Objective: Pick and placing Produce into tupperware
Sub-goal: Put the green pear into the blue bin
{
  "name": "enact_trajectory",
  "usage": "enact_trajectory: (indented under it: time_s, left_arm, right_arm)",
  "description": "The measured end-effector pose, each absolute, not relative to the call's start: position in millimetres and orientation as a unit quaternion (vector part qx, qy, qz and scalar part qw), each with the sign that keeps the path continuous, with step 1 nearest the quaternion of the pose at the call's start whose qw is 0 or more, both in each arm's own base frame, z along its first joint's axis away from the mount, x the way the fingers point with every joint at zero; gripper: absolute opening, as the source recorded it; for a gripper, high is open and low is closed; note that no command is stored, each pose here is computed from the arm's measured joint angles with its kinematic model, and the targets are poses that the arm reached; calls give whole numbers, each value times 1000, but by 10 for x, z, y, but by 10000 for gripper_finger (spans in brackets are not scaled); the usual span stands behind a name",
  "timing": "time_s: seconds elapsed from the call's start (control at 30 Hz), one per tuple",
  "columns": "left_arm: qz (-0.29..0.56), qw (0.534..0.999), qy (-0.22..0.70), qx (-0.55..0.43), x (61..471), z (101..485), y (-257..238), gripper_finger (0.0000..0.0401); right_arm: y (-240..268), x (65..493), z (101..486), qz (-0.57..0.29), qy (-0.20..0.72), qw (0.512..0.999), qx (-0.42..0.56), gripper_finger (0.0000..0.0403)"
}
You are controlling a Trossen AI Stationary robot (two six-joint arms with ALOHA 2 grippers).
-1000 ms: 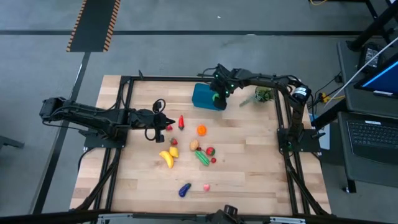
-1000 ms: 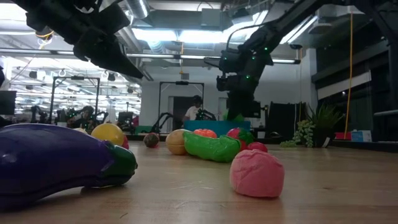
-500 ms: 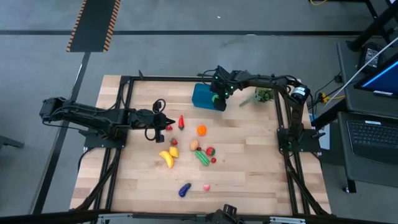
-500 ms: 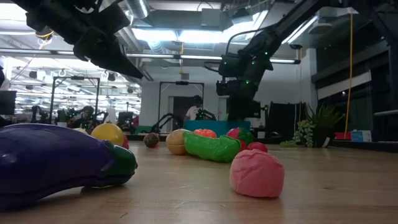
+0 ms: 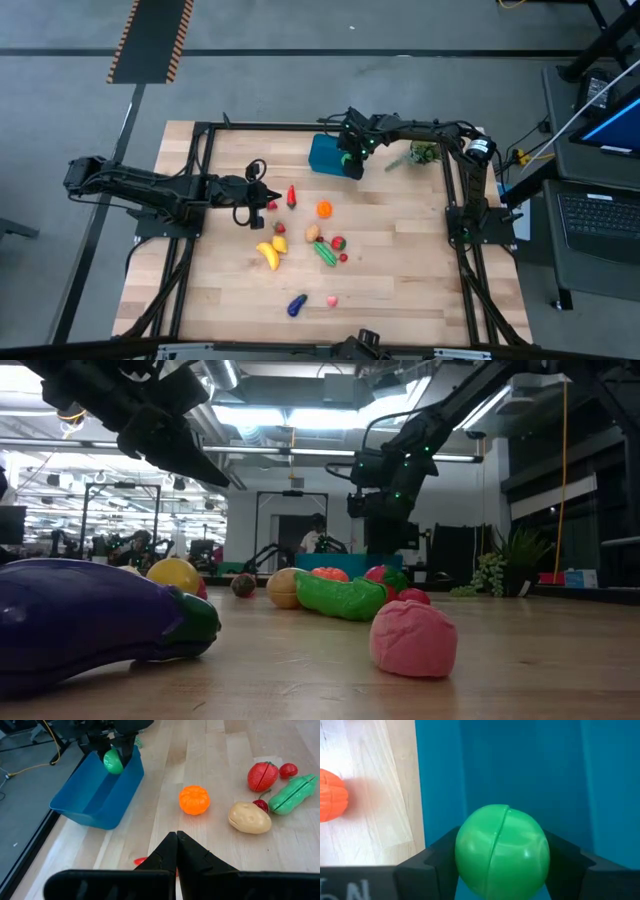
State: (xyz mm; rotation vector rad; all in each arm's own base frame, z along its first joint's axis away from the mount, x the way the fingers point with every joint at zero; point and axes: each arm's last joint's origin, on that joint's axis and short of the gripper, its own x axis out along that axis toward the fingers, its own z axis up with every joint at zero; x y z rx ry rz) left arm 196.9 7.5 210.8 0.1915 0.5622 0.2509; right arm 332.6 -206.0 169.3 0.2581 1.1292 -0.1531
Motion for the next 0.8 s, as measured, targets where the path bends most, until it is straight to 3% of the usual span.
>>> enact_trajectory:
  time_s: [0.8]
  left_arm:
    - [123, 948, 277, 94, 1968, 2106, 75, 0]
  right_arm:
    - [-2088, 3373, 1517, -70, 541, 829, 127, 221]
